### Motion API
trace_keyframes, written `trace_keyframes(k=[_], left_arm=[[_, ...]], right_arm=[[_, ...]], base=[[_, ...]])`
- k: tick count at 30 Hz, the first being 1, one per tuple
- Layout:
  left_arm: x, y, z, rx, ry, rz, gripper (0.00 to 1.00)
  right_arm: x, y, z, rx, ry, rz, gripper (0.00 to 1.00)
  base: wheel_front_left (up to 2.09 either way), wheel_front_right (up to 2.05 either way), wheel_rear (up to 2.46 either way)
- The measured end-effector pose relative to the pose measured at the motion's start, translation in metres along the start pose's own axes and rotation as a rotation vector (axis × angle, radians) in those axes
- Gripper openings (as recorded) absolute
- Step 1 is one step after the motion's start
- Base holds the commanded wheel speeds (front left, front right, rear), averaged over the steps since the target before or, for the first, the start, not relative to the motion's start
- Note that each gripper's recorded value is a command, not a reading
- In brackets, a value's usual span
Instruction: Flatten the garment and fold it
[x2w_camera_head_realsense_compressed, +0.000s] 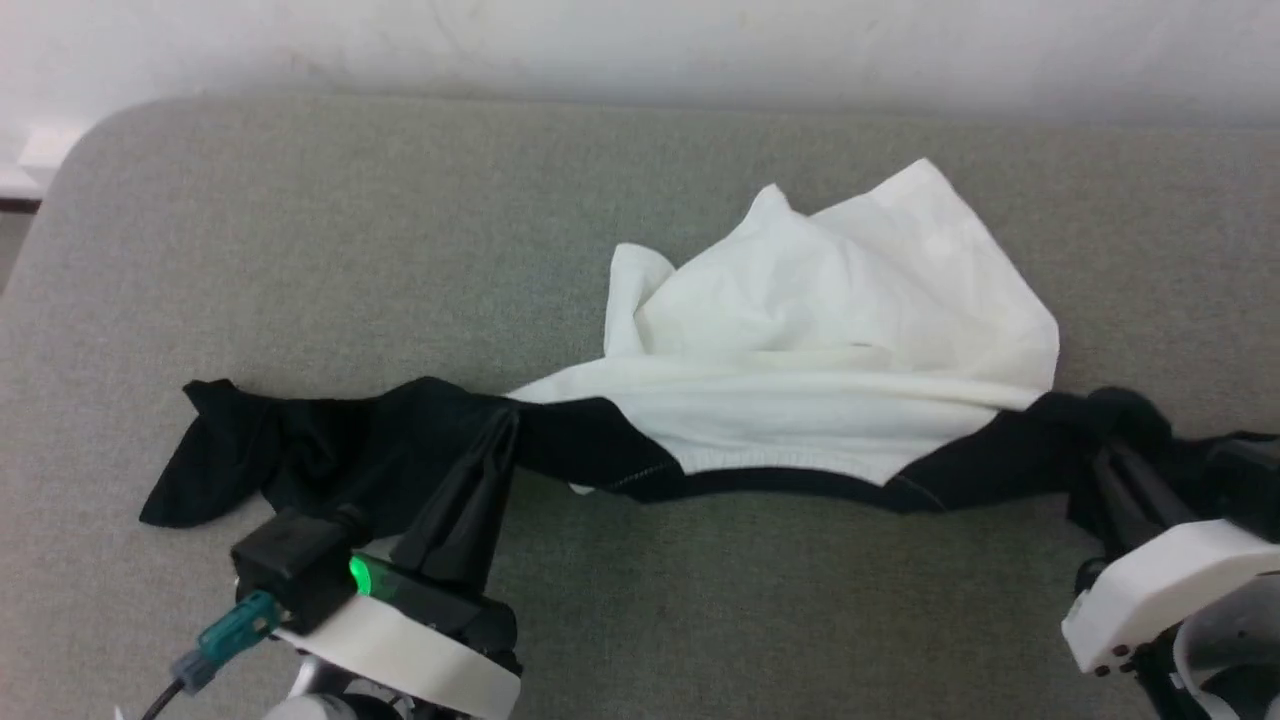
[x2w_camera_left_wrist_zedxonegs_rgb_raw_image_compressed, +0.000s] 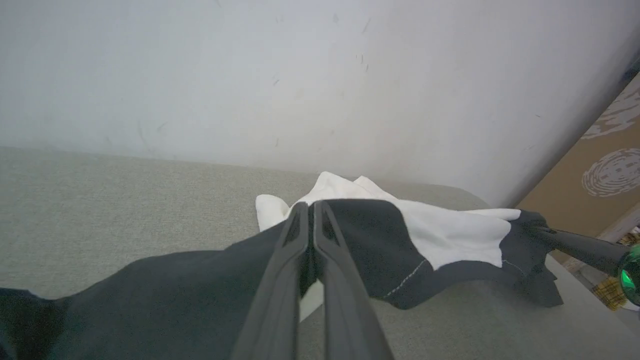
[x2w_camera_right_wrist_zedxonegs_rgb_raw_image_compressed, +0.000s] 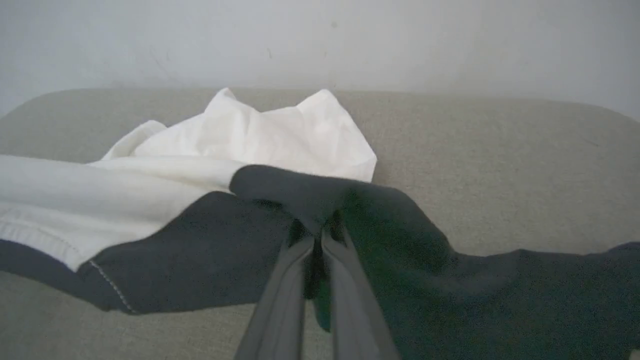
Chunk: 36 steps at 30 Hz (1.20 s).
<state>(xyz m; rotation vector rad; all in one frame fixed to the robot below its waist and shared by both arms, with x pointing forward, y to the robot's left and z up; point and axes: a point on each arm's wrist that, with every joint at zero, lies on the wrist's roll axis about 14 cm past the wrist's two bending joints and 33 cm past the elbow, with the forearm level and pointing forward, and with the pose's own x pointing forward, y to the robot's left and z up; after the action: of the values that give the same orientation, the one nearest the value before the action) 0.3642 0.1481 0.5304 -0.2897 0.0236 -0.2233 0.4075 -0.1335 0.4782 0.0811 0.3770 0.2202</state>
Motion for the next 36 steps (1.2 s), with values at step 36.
trace_keyframes(k=[36], left_arm=[[0.122, -0.055, 0.269, 0.378, -0.447, -0.142, 0.00]], right_arm=[[-0.027, 0.077, 0.341, -0.314, -0.762, 0.113, 0.00]], base=[[0.00, 0.00, 0.00]])
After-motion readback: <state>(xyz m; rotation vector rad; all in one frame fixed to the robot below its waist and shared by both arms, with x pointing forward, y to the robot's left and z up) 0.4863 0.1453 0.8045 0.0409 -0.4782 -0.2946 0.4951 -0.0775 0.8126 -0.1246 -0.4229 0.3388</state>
